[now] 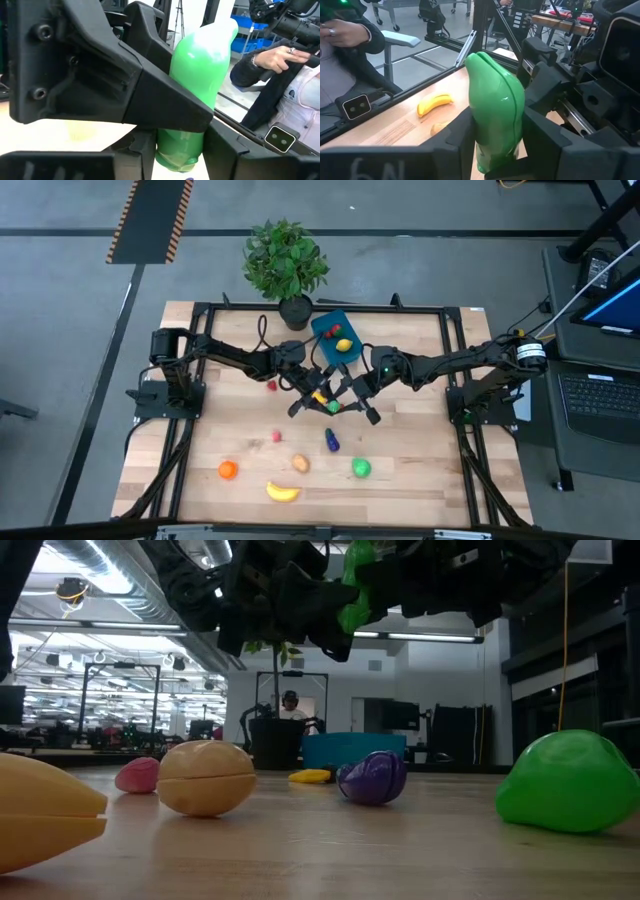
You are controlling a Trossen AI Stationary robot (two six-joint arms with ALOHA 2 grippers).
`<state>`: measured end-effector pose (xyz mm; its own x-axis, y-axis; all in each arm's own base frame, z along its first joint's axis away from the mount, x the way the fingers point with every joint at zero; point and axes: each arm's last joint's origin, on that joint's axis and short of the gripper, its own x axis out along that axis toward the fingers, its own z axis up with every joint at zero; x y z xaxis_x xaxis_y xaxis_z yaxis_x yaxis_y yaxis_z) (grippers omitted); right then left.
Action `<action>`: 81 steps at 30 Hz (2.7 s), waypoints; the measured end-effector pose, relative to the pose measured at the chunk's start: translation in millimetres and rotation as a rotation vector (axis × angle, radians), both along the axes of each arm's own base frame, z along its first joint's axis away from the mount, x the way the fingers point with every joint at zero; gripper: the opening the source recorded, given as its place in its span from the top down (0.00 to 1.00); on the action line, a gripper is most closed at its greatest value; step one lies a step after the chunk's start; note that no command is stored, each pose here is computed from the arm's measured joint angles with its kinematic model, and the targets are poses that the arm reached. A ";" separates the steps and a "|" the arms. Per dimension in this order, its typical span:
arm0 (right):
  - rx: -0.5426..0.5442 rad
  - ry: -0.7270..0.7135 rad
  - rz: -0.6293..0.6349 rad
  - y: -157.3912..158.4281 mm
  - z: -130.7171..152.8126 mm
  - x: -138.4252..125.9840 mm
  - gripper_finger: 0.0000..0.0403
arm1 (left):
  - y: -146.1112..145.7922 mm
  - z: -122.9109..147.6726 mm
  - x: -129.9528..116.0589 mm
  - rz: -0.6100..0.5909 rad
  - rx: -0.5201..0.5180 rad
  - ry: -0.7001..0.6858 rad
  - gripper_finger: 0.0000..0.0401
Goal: Pick and placing Produce into tupperware
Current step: Put the string bean into the blue bin
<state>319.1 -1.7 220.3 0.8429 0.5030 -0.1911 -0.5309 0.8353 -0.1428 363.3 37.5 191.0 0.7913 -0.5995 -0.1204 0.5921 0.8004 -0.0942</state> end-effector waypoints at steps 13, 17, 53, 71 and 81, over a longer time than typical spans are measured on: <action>0.003 0.003 0.001 0.0 -0.2 -0.1 0.67 | 1.0 -0.1 0.7 0.041 0.011 -0.001 0.53; 0.003 0.004 -0.001 -0.1 -0.3 -0.1 0.67 | 3.6 -0.5 0.2 0.049 -0.001 0.010 0.53; 0.116 0.088 -0.398 -90.8 -3.7 -13.2 0.67 | 25.4 2.2 -142.5 0.598 0.105 -0.003 0.53; 0.089 0.075 -0.788 -143.9 -3.8 -32.1 0.67 | 30.0 -2.3 -190.3 0.896 0.138 -0.065 0.53; 0.057 0.072 -0.987 -159.3 -3.8 -39.7 0.67 | 30.7 -2.8 -190.6 0.900 0.195 -0.071 0.53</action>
<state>279.5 -161.0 216.5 0.8762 -0.4088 -0.2553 0.4014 0.9122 -0.0829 172.7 68.2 188.2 0.9585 0.2712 -0.0880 -0.2620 0.9595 0.1033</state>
